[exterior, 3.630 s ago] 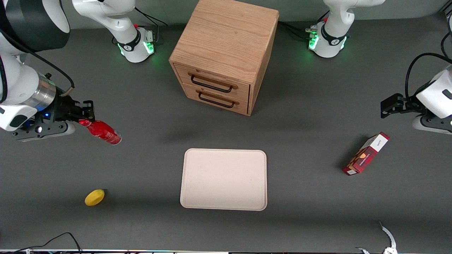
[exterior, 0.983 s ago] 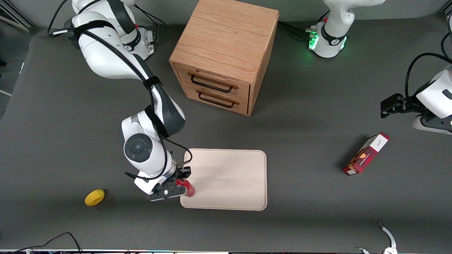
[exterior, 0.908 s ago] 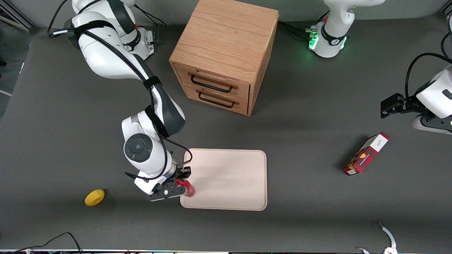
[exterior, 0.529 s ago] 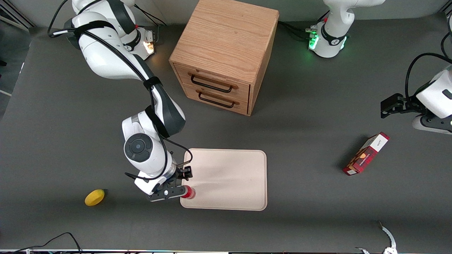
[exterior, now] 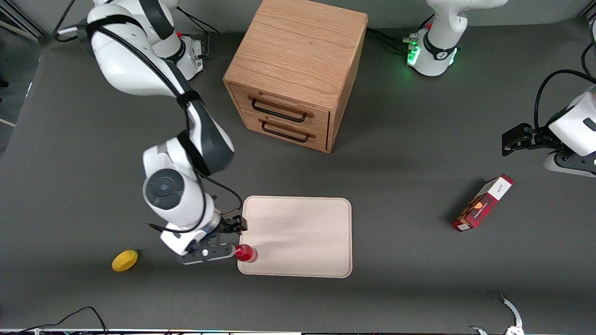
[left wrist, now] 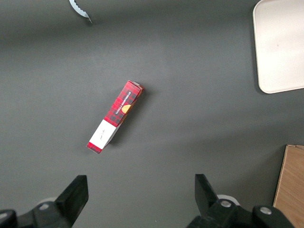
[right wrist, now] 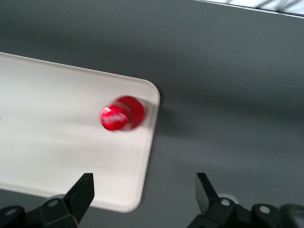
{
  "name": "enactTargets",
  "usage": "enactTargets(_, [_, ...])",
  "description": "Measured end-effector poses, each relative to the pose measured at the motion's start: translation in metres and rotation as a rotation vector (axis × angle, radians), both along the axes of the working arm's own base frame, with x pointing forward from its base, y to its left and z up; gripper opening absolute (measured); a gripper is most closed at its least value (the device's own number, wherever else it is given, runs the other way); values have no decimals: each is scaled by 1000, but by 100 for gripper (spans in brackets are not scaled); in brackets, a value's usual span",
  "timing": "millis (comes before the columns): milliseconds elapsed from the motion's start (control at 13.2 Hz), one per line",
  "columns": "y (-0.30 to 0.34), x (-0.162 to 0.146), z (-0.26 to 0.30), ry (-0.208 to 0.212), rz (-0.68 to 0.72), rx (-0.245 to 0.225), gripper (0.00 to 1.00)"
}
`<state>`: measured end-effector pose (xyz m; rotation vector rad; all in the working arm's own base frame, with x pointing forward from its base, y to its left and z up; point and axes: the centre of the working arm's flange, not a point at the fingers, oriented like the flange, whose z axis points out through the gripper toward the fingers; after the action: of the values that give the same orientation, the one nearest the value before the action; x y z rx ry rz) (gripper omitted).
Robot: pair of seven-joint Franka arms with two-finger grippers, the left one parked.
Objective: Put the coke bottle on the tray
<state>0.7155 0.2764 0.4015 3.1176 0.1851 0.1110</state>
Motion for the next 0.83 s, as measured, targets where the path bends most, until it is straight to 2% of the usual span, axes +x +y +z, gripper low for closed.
enactTargets(227, [-60,-26,57,24,-9,-20,98])
enactTargets(454, [-134,-71,108,68,-4,-44,100])
enactTargets(605, [-176,-98,133,81,-39,-51,100])
enactTargets(832, [-205,-121,154,95,-73,-57,100])
